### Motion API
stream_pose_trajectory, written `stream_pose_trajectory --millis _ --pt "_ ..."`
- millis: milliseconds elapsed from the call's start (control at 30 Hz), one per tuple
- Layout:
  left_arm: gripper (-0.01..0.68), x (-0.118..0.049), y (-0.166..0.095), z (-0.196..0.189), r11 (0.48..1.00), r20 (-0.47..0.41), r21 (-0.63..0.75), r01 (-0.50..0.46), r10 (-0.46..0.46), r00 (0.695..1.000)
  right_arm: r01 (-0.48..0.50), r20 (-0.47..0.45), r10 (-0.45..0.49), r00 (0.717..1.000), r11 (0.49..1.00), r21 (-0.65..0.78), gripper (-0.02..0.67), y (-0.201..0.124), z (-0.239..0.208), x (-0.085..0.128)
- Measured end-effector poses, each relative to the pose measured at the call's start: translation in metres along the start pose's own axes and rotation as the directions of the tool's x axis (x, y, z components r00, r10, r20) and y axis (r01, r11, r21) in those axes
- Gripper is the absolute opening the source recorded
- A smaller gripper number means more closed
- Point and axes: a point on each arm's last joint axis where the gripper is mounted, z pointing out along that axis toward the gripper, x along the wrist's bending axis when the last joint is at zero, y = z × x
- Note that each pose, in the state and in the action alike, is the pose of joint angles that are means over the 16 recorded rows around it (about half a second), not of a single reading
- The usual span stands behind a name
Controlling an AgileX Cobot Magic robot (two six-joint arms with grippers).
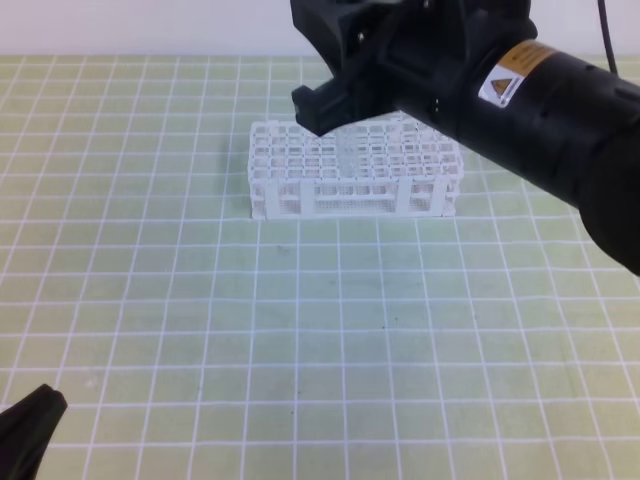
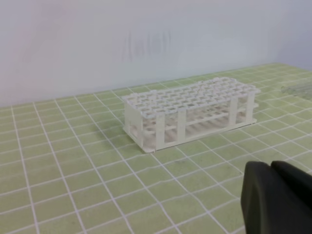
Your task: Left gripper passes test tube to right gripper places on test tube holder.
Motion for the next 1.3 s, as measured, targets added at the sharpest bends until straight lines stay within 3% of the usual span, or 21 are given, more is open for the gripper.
stream_pose_trajectory --millis 333,933,1300 --pt "0.000 0.000 0.000 0.000 1.000 -0.002 -0.001 -0.001 0.001 1.000 -0.005 0.012 0.005 1.000 0.997 -0.072 0.091 -0.009 0.016 -0.008" --pt "0.000 0.000 0.000 0.000 1.000 -0.002 -0.001 -0.003 0.003 1.000 0.004 0.065 0.007 0.998 0.986 -0.166 0.091 -0.059 0.063 -0.018" --pt "0.000 0.000 0.000 0.000 1.000 -0.002 0.000 -0.004 0.004 1.000 -0.020 0.053 0.027 0.998 0.992 -0.126 0.091 -0.069 0.100 -0.016"
